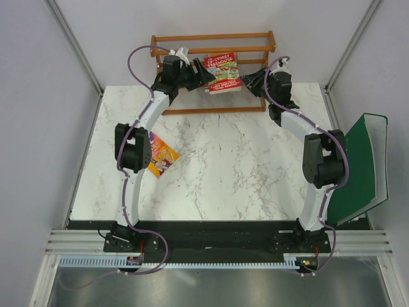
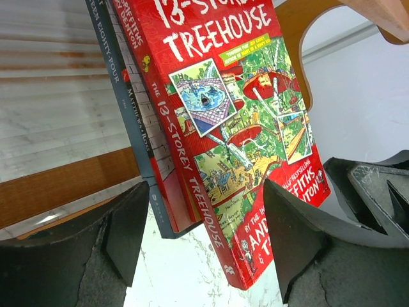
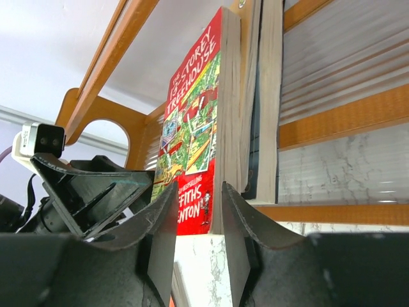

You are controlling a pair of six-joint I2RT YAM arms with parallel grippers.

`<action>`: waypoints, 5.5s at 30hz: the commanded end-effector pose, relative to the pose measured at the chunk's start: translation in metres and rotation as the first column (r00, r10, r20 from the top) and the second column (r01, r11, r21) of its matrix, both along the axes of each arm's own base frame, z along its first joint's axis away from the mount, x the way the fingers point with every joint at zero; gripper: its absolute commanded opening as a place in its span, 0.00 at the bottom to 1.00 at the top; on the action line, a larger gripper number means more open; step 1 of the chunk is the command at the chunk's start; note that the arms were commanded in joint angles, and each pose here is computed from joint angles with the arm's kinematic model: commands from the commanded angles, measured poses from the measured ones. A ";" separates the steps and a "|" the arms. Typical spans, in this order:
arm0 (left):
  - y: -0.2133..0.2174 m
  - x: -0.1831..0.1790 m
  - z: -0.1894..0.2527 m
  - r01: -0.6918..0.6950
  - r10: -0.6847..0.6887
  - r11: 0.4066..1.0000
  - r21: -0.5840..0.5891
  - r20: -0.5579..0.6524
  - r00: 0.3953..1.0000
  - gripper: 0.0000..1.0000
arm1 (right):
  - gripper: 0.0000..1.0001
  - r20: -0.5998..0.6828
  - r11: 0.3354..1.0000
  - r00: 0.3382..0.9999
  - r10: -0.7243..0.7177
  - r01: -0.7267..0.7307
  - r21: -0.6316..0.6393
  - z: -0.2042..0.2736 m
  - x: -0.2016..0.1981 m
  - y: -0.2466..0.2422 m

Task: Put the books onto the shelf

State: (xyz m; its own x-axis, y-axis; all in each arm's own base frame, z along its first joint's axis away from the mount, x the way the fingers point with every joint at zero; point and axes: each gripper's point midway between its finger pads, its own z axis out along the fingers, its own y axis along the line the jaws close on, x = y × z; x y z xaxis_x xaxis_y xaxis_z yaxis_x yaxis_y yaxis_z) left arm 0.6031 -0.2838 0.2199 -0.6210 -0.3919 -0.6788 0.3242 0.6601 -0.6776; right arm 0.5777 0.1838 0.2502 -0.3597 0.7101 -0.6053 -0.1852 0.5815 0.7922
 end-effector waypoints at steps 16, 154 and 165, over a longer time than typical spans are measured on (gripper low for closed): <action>-0.002 -0.006 0.027 0.032 -0.031 0.999 -0.018 0.057 0.998 0.79 | 0.33 0.017 0.995 0.995 0.103 -0.103 0.008 -0.001 0.003 0.025; 0.067 -0.022 0.006 -0.272 0.277 0.958 0.087 -0.063 0.959 0.02 | 0.00 -0.014 0.951 0.998 -0.068 0.060 -0.304 -0.009 0.021 -0.027; 0.048 -0.005 0.005 -0.265 0.265 0.964 0.013 -0.029 0.964 0.02 | 0.00 -0.012 0.974 0.999 -0.045 0.041 -0.222 -0.009 0.039 -0.012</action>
State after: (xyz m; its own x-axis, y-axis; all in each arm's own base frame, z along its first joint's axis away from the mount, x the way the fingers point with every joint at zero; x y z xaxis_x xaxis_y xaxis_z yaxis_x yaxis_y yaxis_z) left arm 0.5816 -0.2229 0.2009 -0.5759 -0.4949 -0.6506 0.0723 0.7619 -0.6436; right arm 0.6028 0.1604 0.1974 -0.4141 0.5361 -0.7356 -0.0555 0.7918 0.6083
